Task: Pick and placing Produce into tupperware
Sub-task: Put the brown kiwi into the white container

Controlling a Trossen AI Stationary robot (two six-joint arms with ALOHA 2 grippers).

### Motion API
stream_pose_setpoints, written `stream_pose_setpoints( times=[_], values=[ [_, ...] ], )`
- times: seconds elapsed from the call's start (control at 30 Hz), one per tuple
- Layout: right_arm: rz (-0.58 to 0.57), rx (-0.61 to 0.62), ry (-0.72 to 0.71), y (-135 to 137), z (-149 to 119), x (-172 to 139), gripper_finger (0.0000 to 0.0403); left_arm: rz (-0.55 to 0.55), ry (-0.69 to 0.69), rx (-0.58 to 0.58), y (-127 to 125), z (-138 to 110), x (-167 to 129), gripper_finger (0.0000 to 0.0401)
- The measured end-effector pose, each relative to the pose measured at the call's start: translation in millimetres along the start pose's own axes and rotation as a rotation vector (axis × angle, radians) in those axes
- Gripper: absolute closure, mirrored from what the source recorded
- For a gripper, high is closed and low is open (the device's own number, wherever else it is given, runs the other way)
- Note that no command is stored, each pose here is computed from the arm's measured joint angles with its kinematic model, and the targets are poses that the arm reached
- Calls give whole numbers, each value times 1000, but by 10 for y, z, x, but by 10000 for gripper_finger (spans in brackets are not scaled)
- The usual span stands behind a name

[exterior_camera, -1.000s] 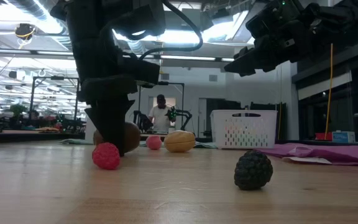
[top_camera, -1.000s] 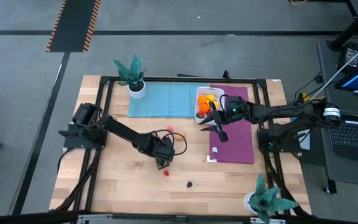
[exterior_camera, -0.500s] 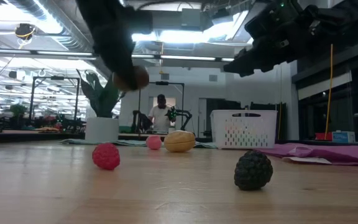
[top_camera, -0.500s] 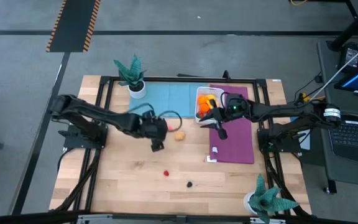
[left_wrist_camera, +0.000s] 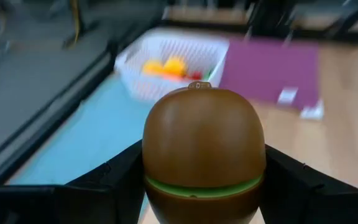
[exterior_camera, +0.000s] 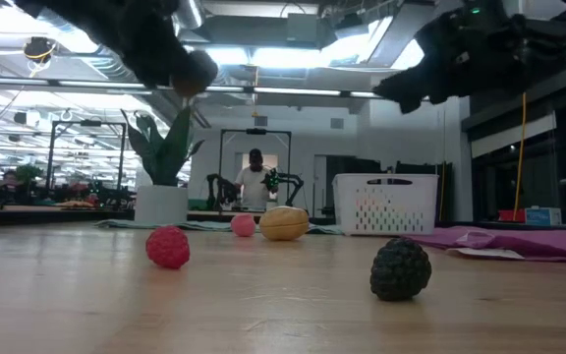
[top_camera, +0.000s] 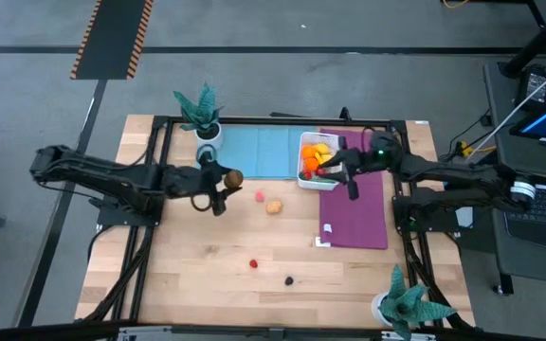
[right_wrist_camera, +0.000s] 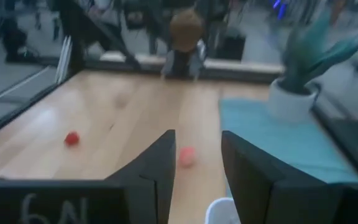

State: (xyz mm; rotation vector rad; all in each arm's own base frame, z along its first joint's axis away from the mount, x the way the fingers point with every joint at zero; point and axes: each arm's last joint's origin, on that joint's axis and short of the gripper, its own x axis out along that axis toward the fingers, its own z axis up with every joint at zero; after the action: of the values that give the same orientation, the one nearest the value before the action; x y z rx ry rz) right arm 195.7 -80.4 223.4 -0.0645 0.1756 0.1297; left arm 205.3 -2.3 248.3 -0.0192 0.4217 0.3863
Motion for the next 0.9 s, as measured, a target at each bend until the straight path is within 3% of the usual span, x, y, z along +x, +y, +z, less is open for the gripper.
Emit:
stream_pose_setpoints(
  times=[0.23,0.37,0.5,0.9],
  values=[
    [-8,-31,-120,143,-164,-217,273,-190,-265,6,107,-305,-2,167],
    [-5,-5,-146,188,-273,-251,273,-233,-311,-2,152,-481,46,167],
    [70,-5,-186,242,-336,-276,273,-274,-368,9,153,-543,58,167],
    [193,-56,-204,459,-435,-237,273,-350,-439,69,88,-588,288,167]
  ],
)
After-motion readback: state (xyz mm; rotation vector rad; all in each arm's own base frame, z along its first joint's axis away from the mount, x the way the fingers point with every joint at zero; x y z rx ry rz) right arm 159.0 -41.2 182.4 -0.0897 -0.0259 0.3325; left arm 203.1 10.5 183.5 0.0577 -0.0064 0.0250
